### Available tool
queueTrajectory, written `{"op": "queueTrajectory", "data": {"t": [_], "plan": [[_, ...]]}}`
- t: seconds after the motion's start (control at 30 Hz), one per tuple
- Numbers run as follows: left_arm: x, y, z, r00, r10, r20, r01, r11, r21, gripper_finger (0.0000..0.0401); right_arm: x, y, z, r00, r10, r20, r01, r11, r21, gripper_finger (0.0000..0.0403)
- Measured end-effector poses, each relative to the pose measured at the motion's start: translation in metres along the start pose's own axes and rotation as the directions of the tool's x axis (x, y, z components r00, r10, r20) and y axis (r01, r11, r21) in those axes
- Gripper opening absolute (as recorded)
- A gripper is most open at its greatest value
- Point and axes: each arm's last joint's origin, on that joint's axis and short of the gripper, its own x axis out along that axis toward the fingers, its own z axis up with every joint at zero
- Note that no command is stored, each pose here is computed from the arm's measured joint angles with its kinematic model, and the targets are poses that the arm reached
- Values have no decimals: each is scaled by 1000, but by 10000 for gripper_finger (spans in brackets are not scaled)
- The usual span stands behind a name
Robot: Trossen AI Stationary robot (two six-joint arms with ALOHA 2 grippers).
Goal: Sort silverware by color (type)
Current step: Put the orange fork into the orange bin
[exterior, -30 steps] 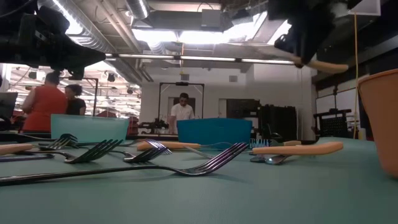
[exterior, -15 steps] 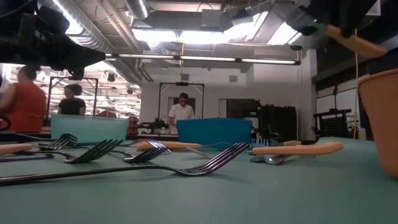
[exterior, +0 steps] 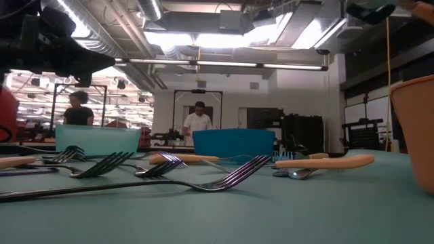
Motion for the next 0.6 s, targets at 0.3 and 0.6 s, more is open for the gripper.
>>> {"op": "queueTrajectory", "data": {"t": [0.3, 0.6], "plan": [[0, 0, 0, 1000, 0, 0, 0, 1000, 0, 0, 2, 23, -8, 999, -40, 7, 40, 999, 30, 35], [0, 0, 0, 1000, -1, 0, 1, 1000, -1, 0, 7, 37, -14, 999, -29, -13, 29, 999, -19, 35]]}}
